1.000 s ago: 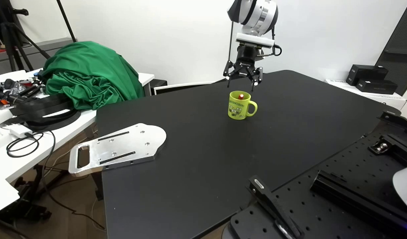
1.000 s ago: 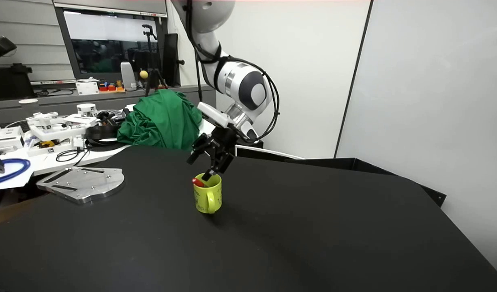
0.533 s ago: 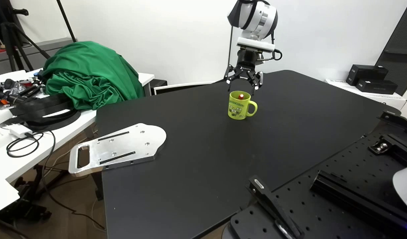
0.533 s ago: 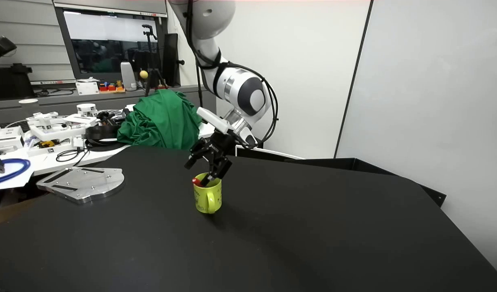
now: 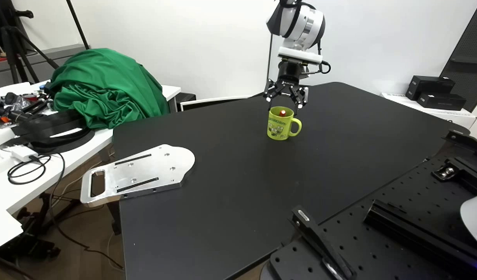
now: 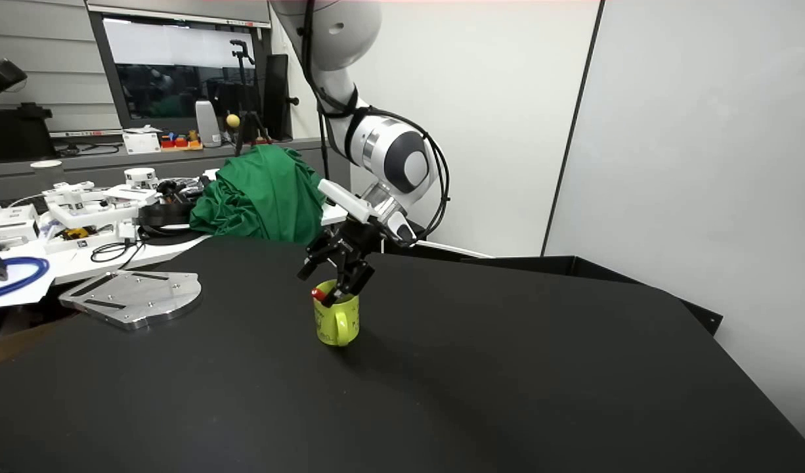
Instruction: Take the pen out of the mug and place it on the table
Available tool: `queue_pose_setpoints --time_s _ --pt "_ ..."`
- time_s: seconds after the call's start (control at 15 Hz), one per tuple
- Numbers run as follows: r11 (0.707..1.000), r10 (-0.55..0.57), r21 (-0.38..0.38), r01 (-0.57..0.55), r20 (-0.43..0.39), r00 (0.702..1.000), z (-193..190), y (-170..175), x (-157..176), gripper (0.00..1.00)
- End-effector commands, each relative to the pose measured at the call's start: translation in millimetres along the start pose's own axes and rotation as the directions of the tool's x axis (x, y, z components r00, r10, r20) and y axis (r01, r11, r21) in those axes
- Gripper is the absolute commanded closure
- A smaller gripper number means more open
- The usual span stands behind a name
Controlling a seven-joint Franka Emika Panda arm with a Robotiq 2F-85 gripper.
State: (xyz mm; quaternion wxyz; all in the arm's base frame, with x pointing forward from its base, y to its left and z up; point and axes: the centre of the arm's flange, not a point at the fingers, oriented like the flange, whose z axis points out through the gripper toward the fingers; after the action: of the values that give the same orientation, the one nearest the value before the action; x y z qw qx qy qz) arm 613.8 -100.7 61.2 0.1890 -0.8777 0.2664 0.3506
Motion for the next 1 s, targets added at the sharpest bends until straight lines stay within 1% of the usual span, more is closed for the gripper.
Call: queue_pose_setpoints --time_s 0.0,0.07,0.2,0.33,0.53,0.6,0.73,0.93 --pt "1.000 0.001 0.013 -0.001 -0.007 1.000 -3 0 3 0.36" --pt "1.000 0.001 0.012 -0.001 -0.009 1.000 -3 0 3 0.45" --pt "1.000 0.001 0.011 -0.001 -0.014 1.000 -3 0 4 0.60" --pt "1.000 0.001 0.009 0.000 -0.021 1.000 -4 0 4 0.72" --pt "1.000 0.001 0.015 -0.001 -0.008 1.000 -8 -2 2 0.94" --pt "1.000 0.000 0.018 0.000 -0.008 1.000 -10 -2 1 0.98" --pt "0.999 -0.003 0.041 0.003 -0.003 1.000 -17 -5 -2 0.94" --pt "0.997 -0.015 0.071 0.015 -0.006 1.000 -35 -12 -11 0.94"
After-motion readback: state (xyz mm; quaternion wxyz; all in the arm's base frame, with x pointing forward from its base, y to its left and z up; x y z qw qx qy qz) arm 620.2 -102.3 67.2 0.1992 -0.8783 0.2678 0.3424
